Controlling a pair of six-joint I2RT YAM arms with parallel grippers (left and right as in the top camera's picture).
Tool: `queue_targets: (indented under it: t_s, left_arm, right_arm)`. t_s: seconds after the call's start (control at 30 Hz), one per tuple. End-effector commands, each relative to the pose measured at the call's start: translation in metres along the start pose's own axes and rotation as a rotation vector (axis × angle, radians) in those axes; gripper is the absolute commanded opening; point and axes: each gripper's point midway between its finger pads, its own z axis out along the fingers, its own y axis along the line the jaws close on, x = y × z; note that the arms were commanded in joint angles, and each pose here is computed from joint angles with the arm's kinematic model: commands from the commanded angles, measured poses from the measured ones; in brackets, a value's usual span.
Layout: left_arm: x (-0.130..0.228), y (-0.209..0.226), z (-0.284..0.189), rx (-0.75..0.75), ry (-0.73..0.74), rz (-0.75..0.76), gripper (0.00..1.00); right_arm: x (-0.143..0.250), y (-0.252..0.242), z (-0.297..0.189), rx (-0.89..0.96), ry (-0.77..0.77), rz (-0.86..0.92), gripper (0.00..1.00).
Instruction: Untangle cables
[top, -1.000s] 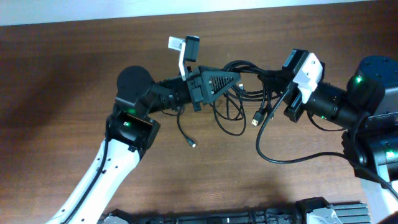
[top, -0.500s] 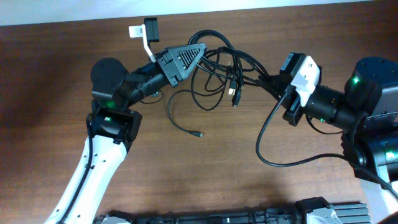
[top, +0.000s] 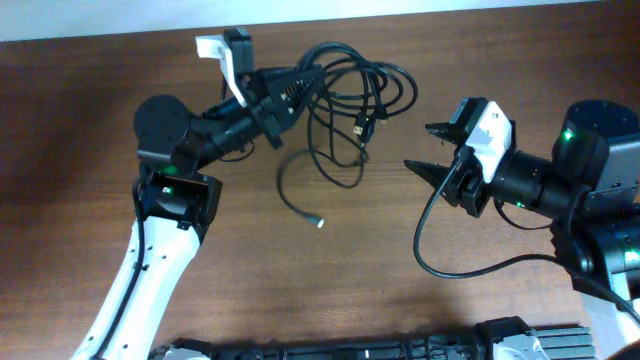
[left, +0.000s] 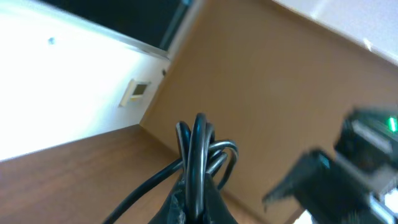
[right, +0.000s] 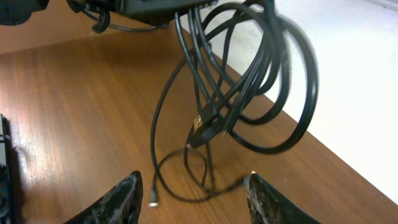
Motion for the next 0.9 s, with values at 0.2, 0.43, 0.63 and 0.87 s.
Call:
queue_targets:
  t_s: [0.2, 0.43, 0.63, 0.87]
  left_arm:
    - [0.017, -0.043, -0.004, 0.212, 0.103, 0.197, 0.00]
    - [0.038, -0.072, -0.007, 0.390, 0.158, 0.389, 0.00]
    - [0.045, -0.080, -0.011, 0.456, 0.174, 0.452, 0.00]
    - [0.045, -0.080, -0.011, 0.459, 0.171, 0.471, 0.00]
  right_arm:
    - [-0.001, -0.026, -0.006, 0.157, 0.025, -0.006, 0.64]
    - [-0.020, -0.036, -0.008, 0.200, -0.050, 0.035, 0.65]
    - [-0.027, -0.033, -0.008, 0.177, -0.080, 0.029, 0.65]
    - [-0.036, -0.023, -0.007, 0.114, -0.121, 0.008, 0.65]
